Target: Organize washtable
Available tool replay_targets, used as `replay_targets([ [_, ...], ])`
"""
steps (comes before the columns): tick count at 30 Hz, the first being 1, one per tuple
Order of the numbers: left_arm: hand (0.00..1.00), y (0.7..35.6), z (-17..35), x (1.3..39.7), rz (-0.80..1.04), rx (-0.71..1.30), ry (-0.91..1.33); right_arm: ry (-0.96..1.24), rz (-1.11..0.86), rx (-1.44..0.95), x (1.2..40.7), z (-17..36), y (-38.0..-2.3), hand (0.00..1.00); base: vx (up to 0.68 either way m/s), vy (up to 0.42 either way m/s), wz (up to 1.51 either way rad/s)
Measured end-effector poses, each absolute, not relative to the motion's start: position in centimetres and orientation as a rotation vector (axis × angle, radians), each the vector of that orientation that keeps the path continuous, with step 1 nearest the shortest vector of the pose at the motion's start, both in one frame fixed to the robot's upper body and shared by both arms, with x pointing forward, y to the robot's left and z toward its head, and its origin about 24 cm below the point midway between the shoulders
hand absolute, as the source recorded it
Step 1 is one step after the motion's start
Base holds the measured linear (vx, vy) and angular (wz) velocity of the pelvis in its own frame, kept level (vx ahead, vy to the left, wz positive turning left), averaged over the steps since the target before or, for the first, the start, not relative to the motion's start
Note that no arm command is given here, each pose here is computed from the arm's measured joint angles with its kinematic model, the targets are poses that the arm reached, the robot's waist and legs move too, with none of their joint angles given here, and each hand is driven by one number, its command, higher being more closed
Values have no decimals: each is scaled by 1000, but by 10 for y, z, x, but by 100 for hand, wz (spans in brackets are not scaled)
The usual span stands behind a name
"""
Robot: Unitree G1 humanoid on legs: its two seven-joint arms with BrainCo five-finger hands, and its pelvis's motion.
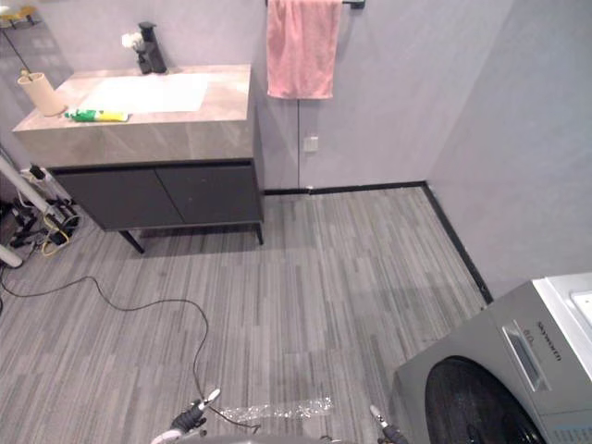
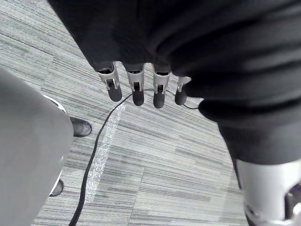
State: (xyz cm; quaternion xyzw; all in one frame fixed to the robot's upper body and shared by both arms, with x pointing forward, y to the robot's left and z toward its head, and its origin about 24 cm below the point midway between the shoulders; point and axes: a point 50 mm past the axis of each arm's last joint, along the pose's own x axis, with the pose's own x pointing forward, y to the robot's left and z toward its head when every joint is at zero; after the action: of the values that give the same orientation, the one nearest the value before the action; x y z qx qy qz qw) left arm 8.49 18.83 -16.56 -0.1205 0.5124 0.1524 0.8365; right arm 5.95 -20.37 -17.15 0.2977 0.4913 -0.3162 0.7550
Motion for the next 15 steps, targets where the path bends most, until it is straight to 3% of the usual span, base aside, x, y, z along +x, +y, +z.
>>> replay_targets([
  [15,0,189,-166,86,312,-243,1087,1065,-673,658,60,-171,-203,0,-3,-4,0],
])
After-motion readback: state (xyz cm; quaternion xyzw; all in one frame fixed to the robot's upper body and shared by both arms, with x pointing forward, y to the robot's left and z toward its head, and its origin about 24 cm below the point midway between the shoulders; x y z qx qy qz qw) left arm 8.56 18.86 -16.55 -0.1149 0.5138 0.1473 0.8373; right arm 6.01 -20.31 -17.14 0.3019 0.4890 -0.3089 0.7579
